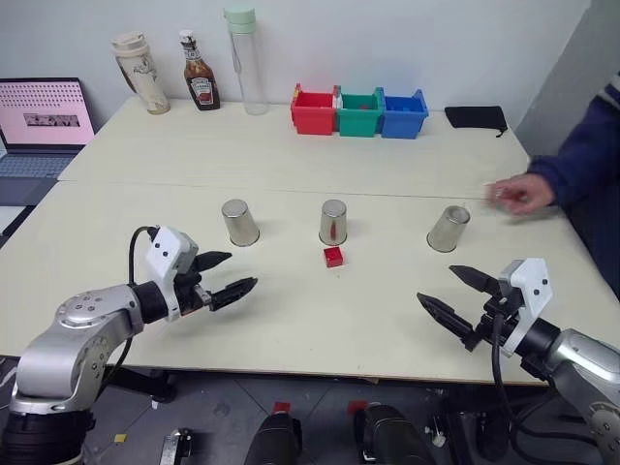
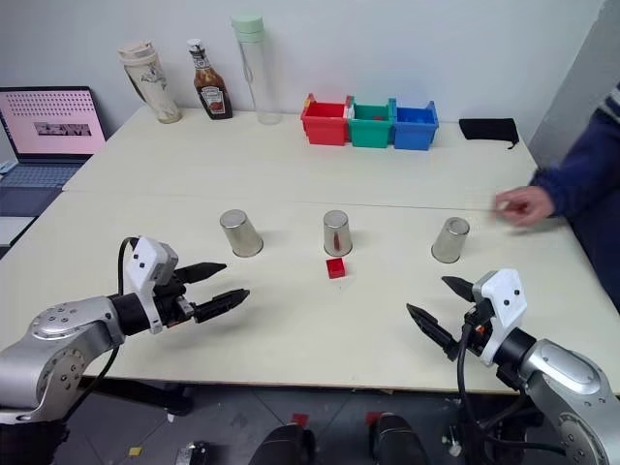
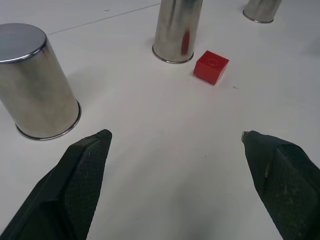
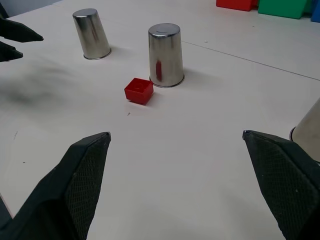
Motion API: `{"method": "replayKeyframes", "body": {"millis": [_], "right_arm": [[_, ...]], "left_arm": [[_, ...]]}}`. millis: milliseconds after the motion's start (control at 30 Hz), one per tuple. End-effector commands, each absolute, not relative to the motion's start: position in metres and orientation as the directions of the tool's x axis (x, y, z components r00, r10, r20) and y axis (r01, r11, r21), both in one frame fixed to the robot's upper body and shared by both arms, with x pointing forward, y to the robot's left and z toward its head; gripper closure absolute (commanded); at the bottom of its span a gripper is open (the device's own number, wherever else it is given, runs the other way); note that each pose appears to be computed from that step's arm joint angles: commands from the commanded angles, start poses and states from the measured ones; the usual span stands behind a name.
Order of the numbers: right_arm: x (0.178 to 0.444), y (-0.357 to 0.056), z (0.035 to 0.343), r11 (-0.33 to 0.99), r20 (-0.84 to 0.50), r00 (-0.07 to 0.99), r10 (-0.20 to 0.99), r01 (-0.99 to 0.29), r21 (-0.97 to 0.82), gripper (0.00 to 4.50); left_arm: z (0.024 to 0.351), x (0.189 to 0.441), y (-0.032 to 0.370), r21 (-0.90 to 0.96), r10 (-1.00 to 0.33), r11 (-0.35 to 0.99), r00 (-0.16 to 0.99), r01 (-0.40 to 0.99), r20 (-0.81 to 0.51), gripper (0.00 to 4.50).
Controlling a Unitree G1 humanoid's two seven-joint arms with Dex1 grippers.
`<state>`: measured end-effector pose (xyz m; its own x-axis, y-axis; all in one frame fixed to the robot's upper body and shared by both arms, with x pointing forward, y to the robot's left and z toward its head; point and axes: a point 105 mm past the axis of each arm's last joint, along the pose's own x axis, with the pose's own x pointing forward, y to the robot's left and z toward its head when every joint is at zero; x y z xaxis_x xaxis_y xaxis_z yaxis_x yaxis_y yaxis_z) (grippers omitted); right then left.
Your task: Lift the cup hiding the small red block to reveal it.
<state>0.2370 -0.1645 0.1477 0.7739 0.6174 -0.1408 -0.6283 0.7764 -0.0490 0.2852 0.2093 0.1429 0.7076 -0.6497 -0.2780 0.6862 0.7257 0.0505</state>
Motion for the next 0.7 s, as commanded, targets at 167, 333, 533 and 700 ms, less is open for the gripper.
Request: {"method": "replayKeyframes", "body": {"millis": [167,333,533,700], "right_arm": [[0.2365,-0.1688,0.1557,0.779,-0.113,0.781,0.614,-0.623,-0.068,0.00],[0.2373,-0.1709,0.1521,0.785,-0.121,0.787,0.605,-0.615,-0.070,0.00],[0.2363,-0.1685,0.1520,0.792,-0.114,0.792,0.600,-0.608,-0.061,0.00],[0.2375,-0.1673,0.1546,0.796,-0.109,0.797,0.594,-0.602,-0.064,0.00]], "left_arm": [[0.1628,0.2888,0.2070,0.091,-0.652,0.725,0.723,0.682,-0.228,0.07],[0.1598,0.2878,0.2046,0.079,-0.668,0.711,0.707,0.699,-0.232,0.07],[0.1584,0.2867,0.2013,0.096,-0.673,0.700,0.699,0.707,-0.241,0.07],[0.1582,0.2860,0.2015,0.107,-0.673,0.695,0.696,0.711,-0.250,0.07]]}}
